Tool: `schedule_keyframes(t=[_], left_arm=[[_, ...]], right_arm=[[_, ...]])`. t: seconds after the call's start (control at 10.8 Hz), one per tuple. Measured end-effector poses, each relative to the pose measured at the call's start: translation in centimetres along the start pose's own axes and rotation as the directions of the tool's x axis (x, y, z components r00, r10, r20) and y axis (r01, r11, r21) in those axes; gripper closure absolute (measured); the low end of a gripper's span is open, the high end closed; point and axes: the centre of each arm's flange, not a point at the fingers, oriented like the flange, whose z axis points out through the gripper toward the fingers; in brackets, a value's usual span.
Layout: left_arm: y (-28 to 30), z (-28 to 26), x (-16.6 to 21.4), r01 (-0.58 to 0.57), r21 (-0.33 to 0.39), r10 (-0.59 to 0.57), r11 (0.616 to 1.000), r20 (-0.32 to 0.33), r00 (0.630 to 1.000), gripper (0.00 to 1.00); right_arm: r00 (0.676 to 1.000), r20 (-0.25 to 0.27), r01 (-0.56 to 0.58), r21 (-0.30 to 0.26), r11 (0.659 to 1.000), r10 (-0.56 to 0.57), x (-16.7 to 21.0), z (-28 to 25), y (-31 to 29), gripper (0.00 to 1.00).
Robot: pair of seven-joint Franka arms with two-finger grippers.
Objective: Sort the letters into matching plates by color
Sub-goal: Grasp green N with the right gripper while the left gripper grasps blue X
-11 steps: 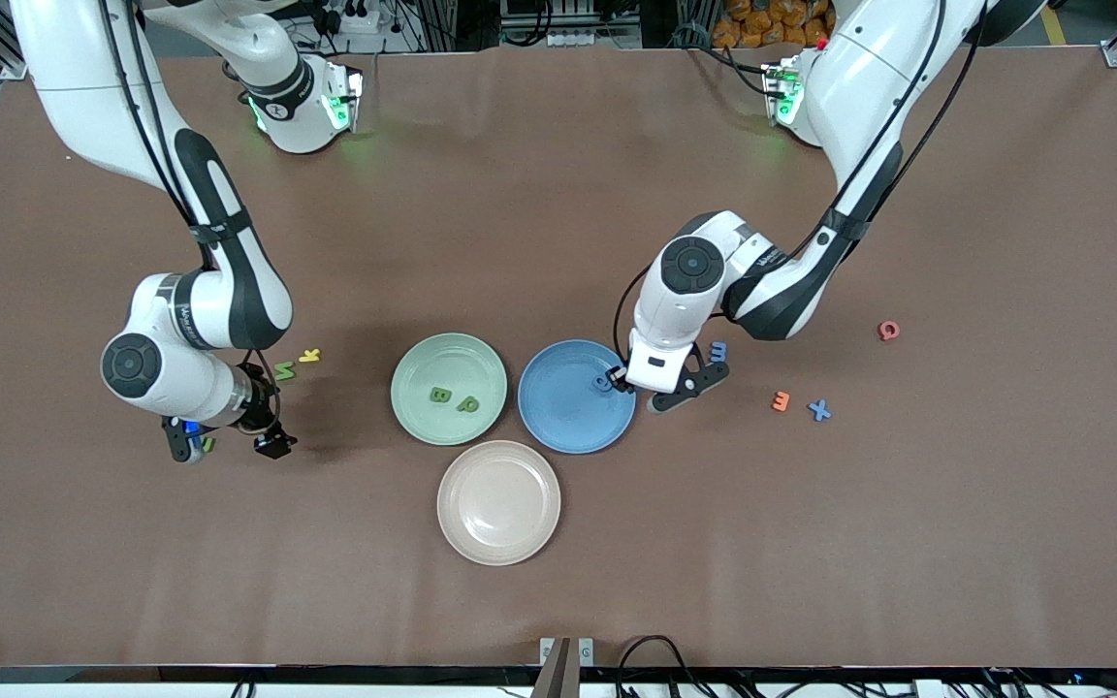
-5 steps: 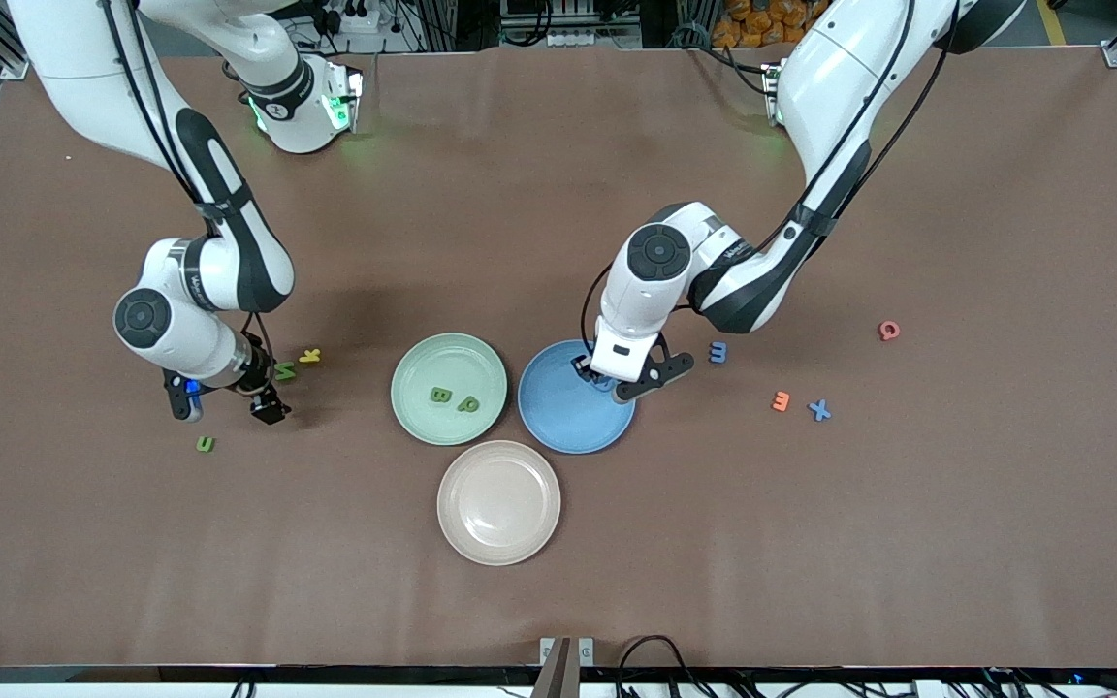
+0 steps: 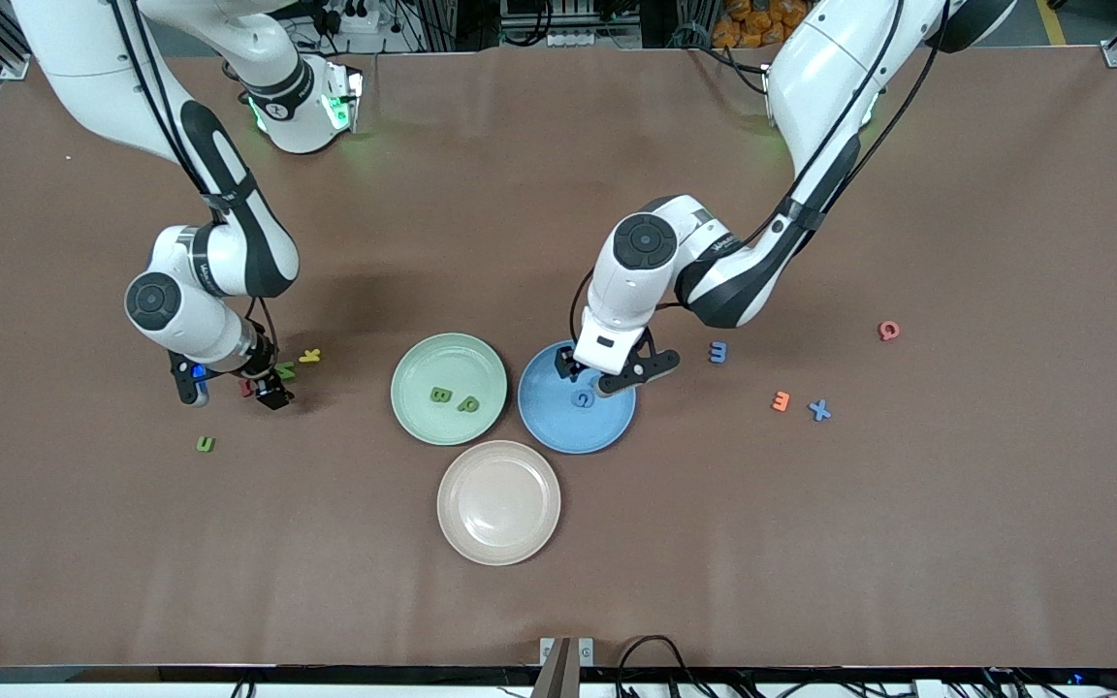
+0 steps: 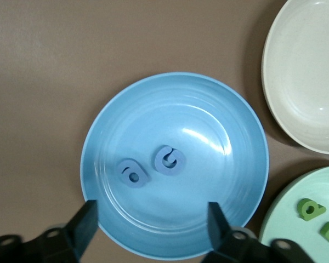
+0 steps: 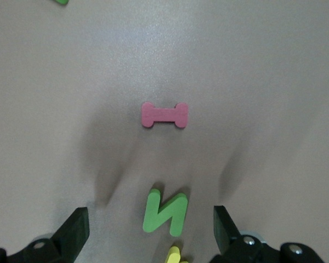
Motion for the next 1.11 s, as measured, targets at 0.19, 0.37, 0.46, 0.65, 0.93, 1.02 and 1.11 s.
schedule_keyframes(t=[0.19, 0.37, 0.46, 0.65, 0.93, 1.02, 1.11], left_arm=[[-1.0, 0.1, 1.8, -0.037, 0.011, 0.037, 0.999, -0.01, 0.999, 0.0], [-3.2, 0.3, 5.2, -0.06, 0.034, 0.06, 0.998, -0.013, 0.998, 0.0], [-4.7, 0.4, 7.0, -0.082, 0.063, 0.083, 0.995, -0.002, 0.997, 0.0], [-7.9, 0.7, 10.4, -0.137, 0.129, 0.134, 0.982, 0.036, 0.99, 0.0], [-11.5, 0.8, 13.7, -0.159, 0.164, 0.15, 0.974, 0.066, 0.987, 0.0], [-12.4, 0.9, 14.4, -0.156, 0.171, 0.146, 0.973, 0.071, 0.987, 0.0], [-13.4, 0.9, 15.0, -0.146, 0.178, 0.134, 0.973, 0.074, 0.988, 0.0]], right_arm=[[1.0, 0.0, 0.016, -0.001, 1.0, -0.016, -0.1, 0.2, 0.2, 0.04], [1.0, -0.008, 0.022, 0.013, 1.0, -0.022, -0.2, 0.3, 0.3, 0.1], [1.0, -0.011, 0.025, 0.019, 1.0, -0.024, -0.2, 0.4, 0.4, 0.25], [0.999, -0.012, 0.045, 0.019, 0.999, -0.045, -0.3, 0.5, 0.5, 0.44], [0.998, -0.013, 0.059, 0.02, 0.998, -0.059, -0.3, 0.5, 0.5, 0.67], [0.998, -0.013, 0.063, 0.02, 0.998, -0.063, -0.3, 0.5, 0.5, 0.67], [0.996, -0.013, 0.086, 0.019, 0.996, -0.086, -0.3, 0.4, 0.5, 0.67]])
